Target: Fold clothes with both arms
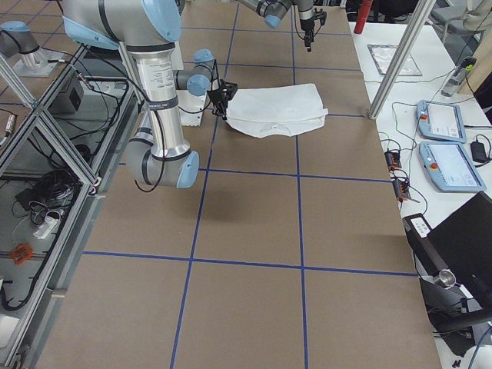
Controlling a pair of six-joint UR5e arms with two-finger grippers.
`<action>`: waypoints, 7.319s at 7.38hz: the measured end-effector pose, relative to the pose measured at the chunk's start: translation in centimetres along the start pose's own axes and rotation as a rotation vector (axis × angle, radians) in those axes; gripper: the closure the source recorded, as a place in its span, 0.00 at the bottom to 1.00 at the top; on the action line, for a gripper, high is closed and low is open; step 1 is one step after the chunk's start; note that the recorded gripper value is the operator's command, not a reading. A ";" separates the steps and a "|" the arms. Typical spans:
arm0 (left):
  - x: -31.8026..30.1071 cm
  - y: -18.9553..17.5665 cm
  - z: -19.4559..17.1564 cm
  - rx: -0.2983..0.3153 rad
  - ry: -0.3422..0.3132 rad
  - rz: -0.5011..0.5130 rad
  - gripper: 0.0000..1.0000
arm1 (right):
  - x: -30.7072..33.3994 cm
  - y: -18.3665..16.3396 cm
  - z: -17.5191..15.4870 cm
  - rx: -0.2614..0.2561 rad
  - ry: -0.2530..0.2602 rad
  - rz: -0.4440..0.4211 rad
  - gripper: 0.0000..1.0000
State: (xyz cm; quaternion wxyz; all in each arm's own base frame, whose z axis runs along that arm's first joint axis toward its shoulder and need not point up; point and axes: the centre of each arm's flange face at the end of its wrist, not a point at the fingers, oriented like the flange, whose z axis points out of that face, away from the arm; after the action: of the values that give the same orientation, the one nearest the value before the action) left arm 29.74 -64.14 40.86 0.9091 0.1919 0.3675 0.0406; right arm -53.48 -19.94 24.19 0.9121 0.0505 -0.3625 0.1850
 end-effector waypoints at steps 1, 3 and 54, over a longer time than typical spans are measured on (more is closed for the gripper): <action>0.1 0.0 0.0 0.001 0.001 0.000 0.00 | -0.1 1.0 -0.4 -0.006 0.010 -0.011 0.01; 0.1 -0.1 -0.2 0.003 0.003 0.002 0.00 | 0.1 1.4 -0.1 0.002 0.029 -0.039 0.00; 2.5 2.4 -0.6 -0.009 0.047 0.013 0.00 | 2.7 -8.1 6.3 0.003 0.647 -0.432 0.00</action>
State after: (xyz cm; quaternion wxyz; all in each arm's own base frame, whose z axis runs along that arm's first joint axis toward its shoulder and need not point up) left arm 31.33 -61.22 39.77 0.9009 0.1894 0.3870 0.0527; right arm -52.62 -28.08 30.98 0.9971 0.0660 -0.0368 -0.0047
